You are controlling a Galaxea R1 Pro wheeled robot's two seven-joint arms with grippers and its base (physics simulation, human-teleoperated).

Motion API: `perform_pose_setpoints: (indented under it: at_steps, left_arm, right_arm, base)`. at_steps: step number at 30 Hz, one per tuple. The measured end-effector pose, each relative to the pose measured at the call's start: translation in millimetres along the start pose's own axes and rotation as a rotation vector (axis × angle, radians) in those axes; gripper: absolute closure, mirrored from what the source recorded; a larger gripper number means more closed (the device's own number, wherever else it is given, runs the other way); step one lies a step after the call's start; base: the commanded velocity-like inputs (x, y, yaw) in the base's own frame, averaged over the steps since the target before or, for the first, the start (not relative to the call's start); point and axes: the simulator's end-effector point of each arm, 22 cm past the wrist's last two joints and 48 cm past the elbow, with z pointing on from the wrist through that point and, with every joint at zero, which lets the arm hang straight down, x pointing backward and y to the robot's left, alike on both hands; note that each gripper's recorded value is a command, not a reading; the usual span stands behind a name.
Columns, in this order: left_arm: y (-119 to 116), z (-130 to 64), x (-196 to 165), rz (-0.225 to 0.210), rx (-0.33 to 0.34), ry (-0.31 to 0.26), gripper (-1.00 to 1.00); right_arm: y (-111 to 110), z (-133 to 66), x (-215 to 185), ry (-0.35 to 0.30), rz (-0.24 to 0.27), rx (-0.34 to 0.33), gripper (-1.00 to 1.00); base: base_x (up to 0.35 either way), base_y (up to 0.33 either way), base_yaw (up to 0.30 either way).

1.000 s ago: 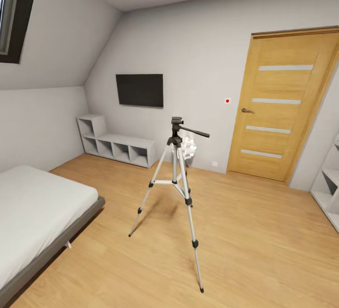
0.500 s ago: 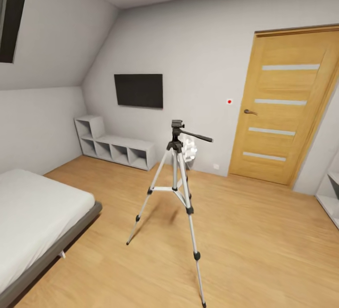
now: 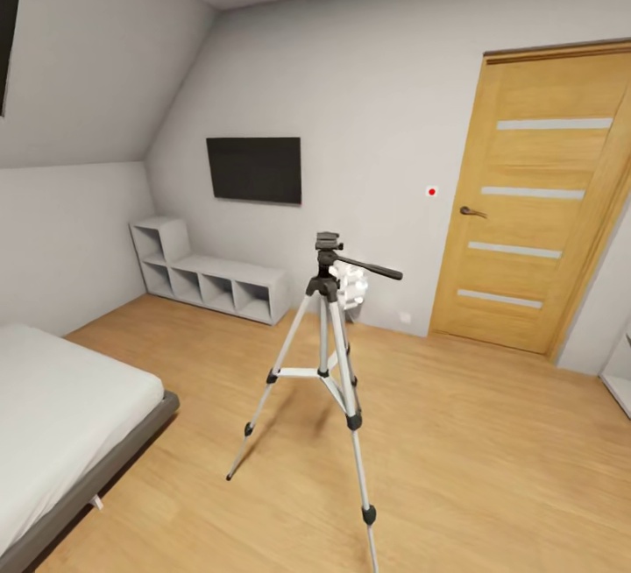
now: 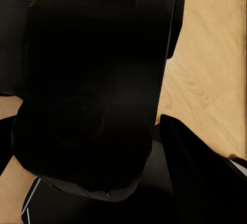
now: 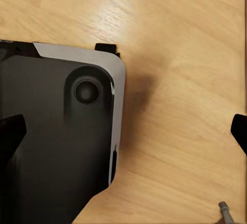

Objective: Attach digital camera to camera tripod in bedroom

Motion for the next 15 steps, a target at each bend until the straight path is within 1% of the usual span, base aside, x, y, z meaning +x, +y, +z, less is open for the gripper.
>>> perform_pose_setpoints:
  at_steps: [12,15]
  left_arm:
    - [0.0,0.0,0.0,0.000,0.000,0.000,1.00]
    - [0.3,0.1,-0.4,0.000,-0.001,-0.001,1.00]
  right_arm:
    - [2.6,0.3,0.3,0.002,-0.004,-0.003,-1.00]
    - [3.2,0.4,0.5,0.003,-0.004,-0.004,-1.00]
  base:
    - [0.280,-0.163,0.000]
    - [0.165,-0.109,0.007]
